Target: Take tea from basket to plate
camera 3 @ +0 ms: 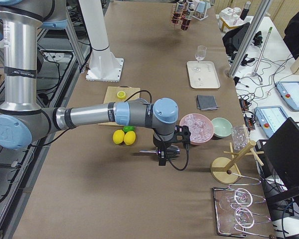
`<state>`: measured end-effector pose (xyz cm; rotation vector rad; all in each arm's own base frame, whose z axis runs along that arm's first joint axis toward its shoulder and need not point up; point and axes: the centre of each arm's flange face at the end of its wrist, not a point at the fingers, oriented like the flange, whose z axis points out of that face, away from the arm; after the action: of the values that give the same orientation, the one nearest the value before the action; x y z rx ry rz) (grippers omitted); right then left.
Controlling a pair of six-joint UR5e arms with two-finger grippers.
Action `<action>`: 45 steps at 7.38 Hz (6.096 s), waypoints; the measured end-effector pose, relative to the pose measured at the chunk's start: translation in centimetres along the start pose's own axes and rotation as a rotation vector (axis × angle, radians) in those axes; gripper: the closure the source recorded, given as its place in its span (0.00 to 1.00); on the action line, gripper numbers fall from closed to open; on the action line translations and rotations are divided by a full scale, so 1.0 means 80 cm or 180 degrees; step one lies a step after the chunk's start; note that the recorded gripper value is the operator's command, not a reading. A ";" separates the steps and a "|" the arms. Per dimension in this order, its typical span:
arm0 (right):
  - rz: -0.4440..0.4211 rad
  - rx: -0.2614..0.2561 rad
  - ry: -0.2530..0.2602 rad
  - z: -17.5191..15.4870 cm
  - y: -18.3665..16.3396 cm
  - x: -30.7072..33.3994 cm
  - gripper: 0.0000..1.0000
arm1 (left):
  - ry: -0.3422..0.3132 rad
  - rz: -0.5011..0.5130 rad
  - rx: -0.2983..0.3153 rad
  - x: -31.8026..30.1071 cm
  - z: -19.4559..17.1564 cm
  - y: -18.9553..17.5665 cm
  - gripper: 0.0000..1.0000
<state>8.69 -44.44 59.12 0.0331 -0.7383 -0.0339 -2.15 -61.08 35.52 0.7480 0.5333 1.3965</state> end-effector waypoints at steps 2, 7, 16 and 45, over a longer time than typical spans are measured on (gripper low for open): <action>0.0010 -0.0009 0.0006 -0.001 0.004 0.000 0.00 | -0.0028 -0.0105 0.0009 0.008 -0.001 -0.033 1.00; -0.0109 0.0147 -0.0005 -0.027 0.009 -0.021 0.00 | 0.0016 0.0166 0.0176 0.044 0.019 -0.137 1.00; -0.0386 0.0754 -0.0578 -0.013 -0.023 -0.226 0.00 | 0.0073 -0.0445 0.0427 0.141 0.012 -0.437 1.00; -0.1872 0.2734 -0.2036 0.070 -0.003 -0.694 0.00 | 0.0205 -0.0680 0.0873 0.328 0.066 -0.704 1.00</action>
<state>-36.09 -42.43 25.94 1.1016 -1.3154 -0.2967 42.81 -36.58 -0.07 0.8401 0.8425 1.1644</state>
